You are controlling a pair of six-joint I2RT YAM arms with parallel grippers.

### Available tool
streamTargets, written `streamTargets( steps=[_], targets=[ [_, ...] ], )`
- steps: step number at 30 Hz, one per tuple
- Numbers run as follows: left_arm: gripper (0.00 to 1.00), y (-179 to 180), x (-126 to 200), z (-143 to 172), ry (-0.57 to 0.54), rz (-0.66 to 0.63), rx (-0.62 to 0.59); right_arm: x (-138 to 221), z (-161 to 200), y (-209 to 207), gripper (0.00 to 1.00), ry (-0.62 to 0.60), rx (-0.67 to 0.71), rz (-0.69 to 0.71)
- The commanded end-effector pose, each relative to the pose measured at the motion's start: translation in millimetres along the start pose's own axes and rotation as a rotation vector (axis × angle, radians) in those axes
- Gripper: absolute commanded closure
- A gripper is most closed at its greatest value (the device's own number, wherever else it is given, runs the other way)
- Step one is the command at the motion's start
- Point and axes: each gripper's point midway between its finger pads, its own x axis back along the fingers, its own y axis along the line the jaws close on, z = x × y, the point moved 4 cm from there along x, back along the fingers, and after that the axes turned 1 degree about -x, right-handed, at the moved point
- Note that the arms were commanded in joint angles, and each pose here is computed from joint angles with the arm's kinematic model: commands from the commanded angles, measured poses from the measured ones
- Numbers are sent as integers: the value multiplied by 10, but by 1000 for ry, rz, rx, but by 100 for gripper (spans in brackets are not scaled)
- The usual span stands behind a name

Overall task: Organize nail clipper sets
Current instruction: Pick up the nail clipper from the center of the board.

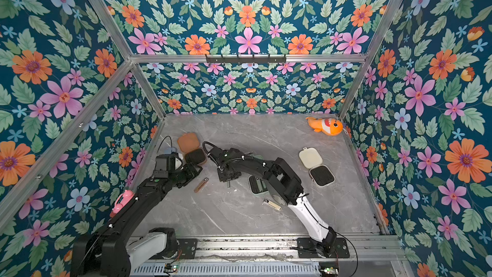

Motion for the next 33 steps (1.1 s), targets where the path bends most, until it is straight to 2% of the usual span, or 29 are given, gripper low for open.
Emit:
streamTargets(
  steps=[1, 20, 28, 33],
  targets=[
    [42, 10, 3, 19, 9, 0, -10, -46, 109, -37, 70, 55, -1, 18],
    [43, 35, -26, 44, 18, -1, 1, -55, 164, -12, 83, 57, 0, 17],
    [43, -42, -122, -15, 35, 6, -7, 324, 64, -25, 85, -28, -13, -26],
    [43, -343, -299, -44, 62, 23, -60, 673, 78, -301, 85, -101, -49, -24]
  ],
)
